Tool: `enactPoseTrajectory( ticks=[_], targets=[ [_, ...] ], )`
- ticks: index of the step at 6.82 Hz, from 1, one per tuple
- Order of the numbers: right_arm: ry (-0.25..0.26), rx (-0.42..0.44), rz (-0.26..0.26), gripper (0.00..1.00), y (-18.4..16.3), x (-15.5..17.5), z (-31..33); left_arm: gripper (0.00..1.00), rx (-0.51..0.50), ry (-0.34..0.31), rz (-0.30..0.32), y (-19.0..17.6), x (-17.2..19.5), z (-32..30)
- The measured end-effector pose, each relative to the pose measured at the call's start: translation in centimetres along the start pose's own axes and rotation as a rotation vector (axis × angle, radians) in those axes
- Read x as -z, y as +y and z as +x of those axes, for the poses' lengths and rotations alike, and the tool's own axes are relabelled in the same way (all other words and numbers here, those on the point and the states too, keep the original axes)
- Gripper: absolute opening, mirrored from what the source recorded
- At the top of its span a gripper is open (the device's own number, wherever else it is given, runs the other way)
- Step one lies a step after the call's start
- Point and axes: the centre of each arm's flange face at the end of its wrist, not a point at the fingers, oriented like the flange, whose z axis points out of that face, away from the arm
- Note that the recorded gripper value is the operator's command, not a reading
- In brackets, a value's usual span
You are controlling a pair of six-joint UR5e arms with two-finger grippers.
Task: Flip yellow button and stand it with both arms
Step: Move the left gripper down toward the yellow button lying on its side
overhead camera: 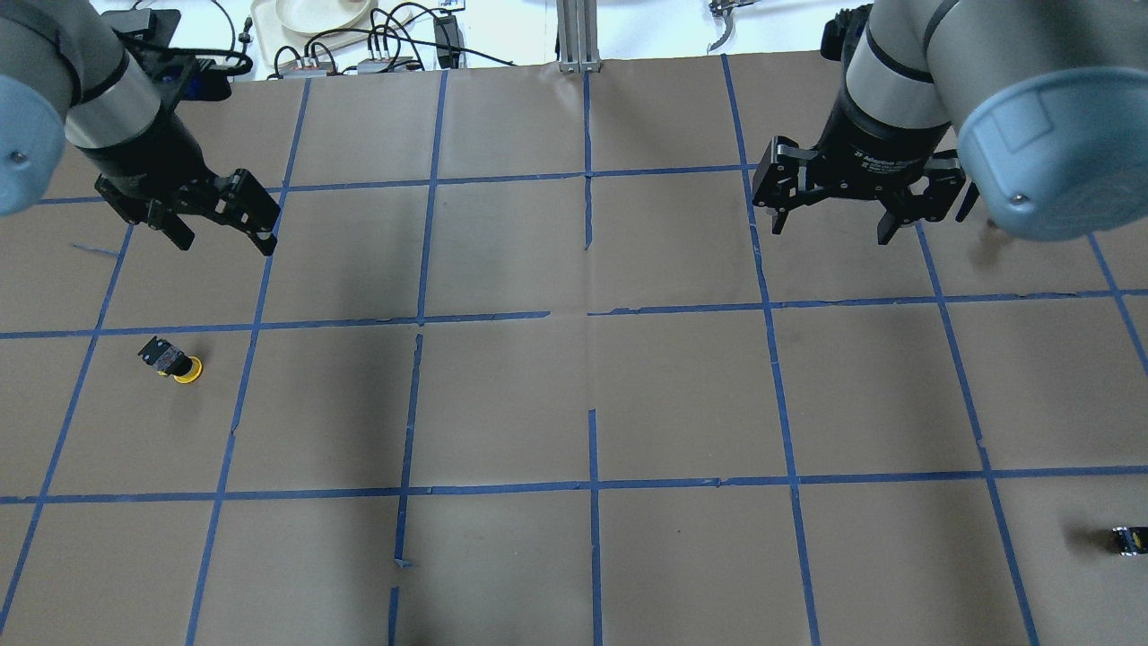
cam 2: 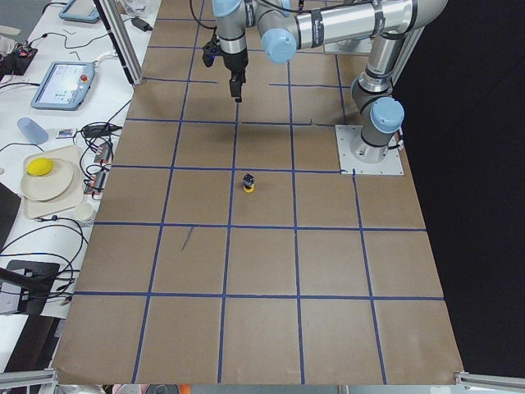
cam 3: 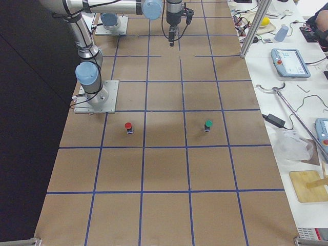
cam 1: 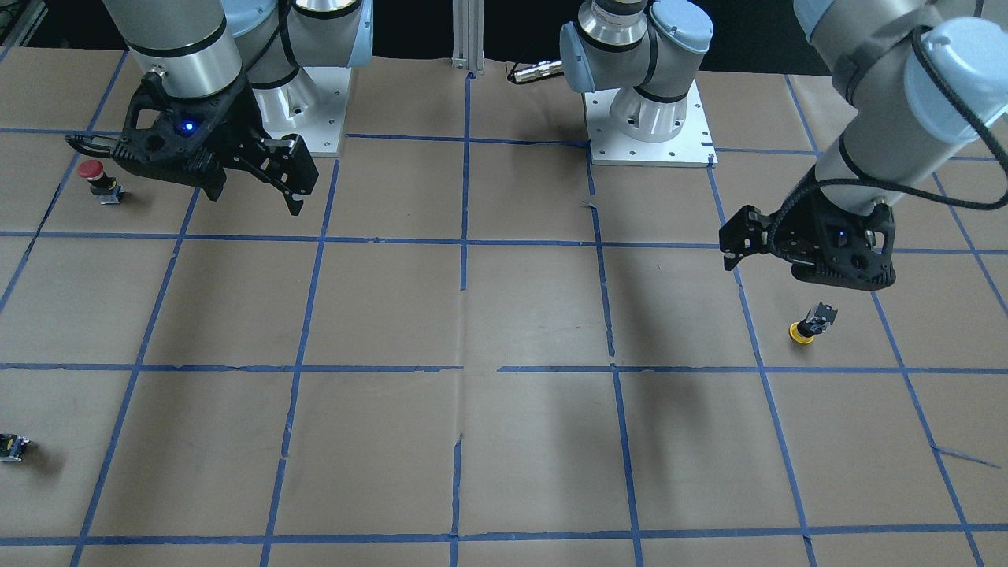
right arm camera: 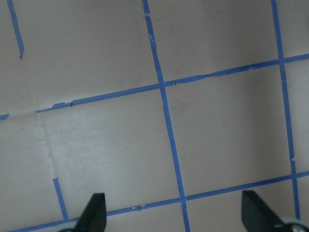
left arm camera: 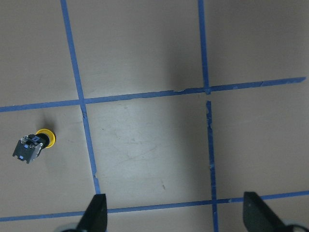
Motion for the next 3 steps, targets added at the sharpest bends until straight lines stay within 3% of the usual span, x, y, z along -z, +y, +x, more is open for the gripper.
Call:
enactPoseTrajectory(
  ticks=[3],
  targets=[
    [0.004,0.066,-0.024,1.00,0.4,-0.1,0.1,1.00,-0.205,-0.024,0.042,3.3,-9.8,-9.2]
  ],
)
